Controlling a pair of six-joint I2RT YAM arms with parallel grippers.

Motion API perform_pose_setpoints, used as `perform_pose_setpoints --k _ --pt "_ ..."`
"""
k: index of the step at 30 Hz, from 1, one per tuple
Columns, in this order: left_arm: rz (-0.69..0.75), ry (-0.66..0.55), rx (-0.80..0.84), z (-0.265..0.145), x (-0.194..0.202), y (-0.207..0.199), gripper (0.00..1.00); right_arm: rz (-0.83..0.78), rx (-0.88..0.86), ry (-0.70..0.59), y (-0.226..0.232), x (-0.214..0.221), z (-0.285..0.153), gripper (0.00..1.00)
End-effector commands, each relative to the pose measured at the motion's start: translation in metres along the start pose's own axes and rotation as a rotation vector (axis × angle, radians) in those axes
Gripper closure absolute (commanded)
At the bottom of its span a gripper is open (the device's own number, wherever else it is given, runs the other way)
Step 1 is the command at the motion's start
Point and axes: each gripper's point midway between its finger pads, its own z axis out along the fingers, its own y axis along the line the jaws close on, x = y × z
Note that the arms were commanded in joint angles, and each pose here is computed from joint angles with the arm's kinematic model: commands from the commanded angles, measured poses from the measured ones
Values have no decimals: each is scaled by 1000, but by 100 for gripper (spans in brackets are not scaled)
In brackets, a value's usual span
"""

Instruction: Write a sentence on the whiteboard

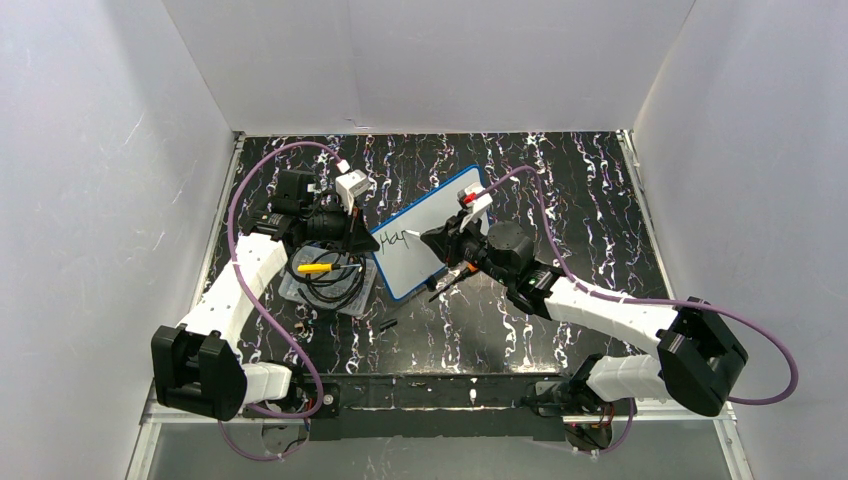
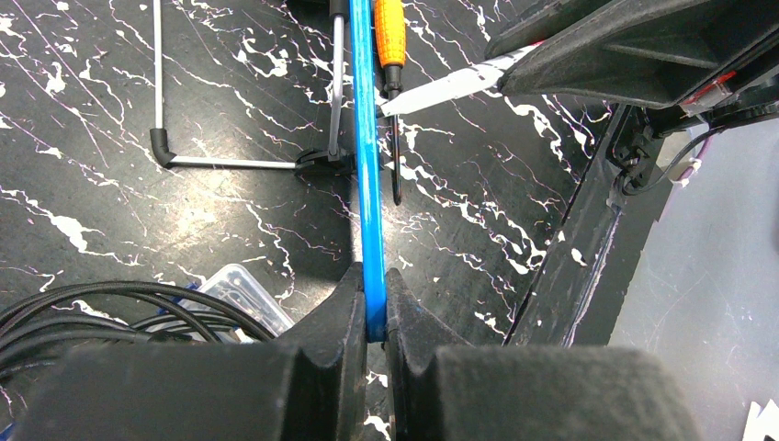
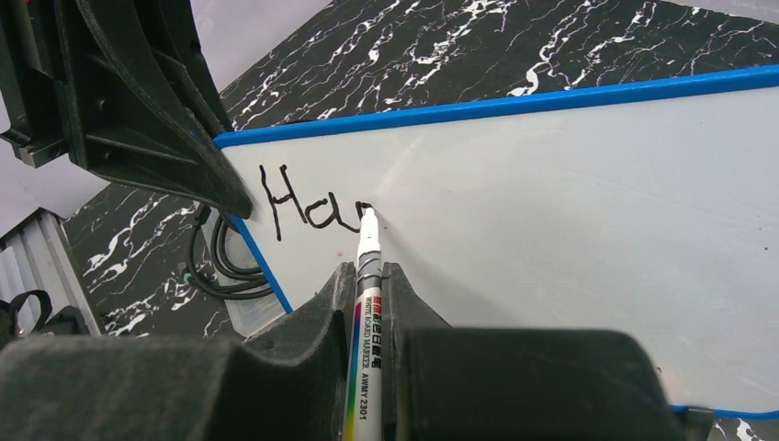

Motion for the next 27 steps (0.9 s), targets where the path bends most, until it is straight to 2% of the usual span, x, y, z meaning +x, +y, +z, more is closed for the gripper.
perform_pose_setpoints --k 1,27 --pt "-2 -32 102 -9 -12 -29 100 -1 72 -89 -11 -26 2 99" --pt "3 -38 100 -10 -14 -29 100 34 11 -2 -3 5 -1 99"
